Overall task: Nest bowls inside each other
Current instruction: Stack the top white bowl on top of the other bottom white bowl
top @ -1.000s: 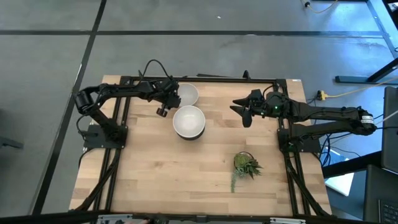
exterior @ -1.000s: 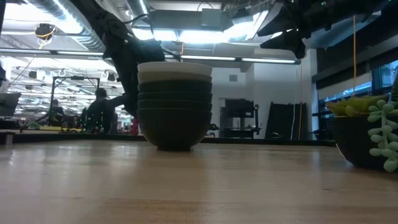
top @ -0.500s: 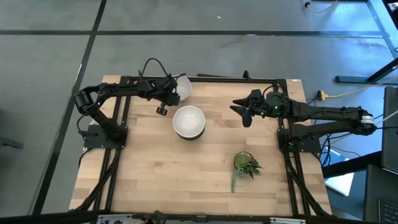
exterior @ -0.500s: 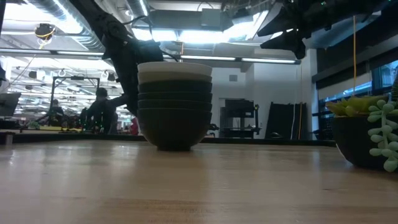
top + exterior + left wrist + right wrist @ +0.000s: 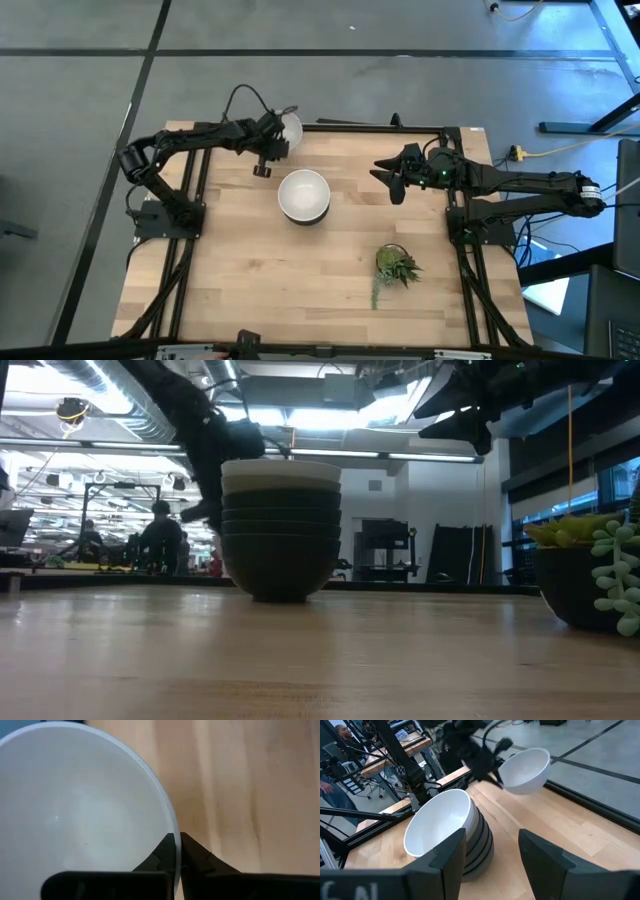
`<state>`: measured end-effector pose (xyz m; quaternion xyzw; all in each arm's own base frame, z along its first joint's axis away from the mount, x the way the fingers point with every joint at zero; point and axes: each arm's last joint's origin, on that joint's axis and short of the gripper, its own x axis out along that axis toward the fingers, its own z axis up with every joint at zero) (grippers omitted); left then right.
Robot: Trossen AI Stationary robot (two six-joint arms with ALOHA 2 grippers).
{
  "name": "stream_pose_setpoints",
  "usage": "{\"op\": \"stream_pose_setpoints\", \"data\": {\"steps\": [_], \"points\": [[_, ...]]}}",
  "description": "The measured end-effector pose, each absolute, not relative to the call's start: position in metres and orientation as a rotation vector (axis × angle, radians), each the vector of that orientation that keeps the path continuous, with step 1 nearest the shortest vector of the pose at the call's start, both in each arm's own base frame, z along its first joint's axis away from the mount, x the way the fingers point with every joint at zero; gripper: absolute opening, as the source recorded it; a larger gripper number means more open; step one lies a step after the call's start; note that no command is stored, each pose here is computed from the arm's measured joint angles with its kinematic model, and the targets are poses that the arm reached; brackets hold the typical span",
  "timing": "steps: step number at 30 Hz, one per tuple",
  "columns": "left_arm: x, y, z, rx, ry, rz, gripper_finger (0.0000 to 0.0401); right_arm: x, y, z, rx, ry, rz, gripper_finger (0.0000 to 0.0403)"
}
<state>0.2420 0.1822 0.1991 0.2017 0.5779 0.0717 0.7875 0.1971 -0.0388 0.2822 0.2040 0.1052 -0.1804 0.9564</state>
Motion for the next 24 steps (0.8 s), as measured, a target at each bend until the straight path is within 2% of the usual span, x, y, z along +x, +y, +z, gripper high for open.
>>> {"op": "stream_pose_setpoints", "data": {"steps": [8,14,19,24], "points": [[0.239,0.198,0.263,0.335,1.152,0.188,0.0002,0.197,-0.039,0.282,0.413,0.216,-0.365,0.0184],[0.231,0.196,0.325,0.216,1.112,0.227,0.0002,0.197,-0.039,0.281,0.406,0.234,-0.367,0.0184],[0.234,0.179,0.374,0.055,1.008,0.248,0.0002,0.197,-0.039,0.28,0.386,0.238,-0.37,0.0184],[0.249,0.143,0.408,0.082,0.907,0.131,0.0002,0.196,-0.039,0.279,0.384,0.249,-0.374,0.0184]]}}
